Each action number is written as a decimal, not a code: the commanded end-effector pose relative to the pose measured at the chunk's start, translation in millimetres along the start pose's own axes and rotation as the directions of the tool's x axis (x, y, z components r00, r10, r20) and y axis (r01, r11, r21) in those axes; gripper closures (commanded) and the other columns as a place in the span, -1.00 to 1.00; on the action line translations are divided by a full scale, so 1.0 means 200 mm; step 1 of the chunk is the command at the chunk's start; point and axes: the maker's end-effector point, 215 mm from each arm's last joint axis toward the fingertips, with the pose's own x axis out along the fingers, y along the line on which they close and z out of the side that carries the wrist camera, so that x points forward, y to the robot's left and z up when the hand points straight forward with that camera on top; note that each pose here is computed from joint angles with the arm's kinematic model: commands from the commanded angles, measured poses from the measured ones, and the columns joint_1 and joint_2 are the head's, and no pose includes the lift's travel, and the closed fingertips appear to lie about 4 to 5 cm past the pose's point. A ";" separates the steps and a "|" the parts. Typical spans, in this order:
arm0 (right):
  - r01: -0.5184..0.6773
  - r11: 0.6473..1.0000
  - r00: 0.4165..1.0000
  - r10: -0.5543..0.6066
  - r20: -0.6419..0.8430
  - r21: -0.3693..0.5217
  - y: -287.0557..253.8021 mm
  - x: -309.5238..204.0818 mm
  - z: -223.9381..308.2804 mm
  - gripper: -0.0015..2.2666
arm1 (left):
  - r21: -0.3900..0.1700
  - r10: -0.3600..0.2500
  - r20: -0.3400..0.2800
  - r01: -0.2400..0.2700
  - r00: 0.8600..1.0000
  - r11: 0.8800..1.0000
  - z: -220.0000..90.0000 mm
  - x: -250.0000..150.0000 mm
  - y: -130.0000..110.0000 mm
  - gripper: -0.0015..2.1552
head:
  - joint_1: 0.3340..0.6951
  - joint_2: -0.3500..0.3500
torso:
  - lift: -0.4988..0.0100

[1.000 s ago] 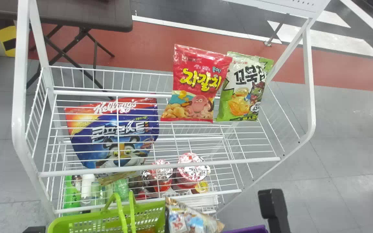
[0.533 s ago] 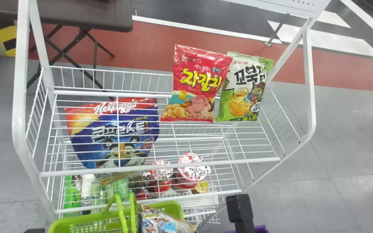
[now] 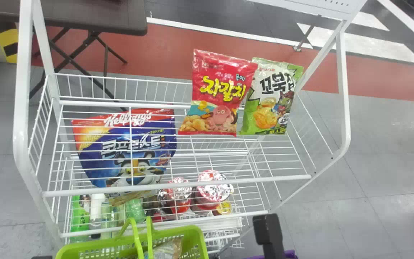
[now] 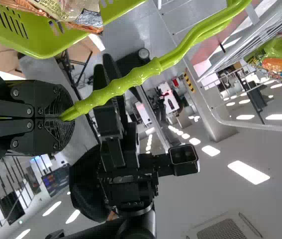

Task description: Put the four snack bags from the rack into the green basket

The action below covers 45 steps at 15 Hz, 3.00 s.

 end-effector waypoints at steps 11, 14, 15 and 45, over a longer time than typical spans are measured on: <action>0.467 0.877 0.525 -0.173 0.834 -0.112 -0.28 -0.41 1.68 -0.92 | -0.006 -0.004 -0.023 0.004 1.000 1.000 -0.05 0.02 -0.01 0.77 | 1.00 -1.00 | 0.94; 0.476 0.874 0.514 -0.189 0.837 -0.095 -0.38 -0.35 1.83 -0.80 | -0.005 0.001 -0.024 -0.001 1.000 1.000 -0.03 0.02 0.00 0.77 | 1.00 -1.00 | 0.94; 0.462 0.881 0.527 -0.182 0.830 -0.100 -0.41 -0.31 1.86 -0.80 | -0.008 0.000 -0.026 0.000 1.000 1.000 -0.03 0.01 0.00 0.77 | 1.00 -1.00 | 0.94; -0.120 0.980 0.959 0.074 0.275 0.156 -0.14 -0.40 0.38 0.98 | -0.038 0.017 -0.003 -0.017 1.000 0.999 -0.02 -0.01 0.02 0.77 | 1.00 -1.00 | 0.94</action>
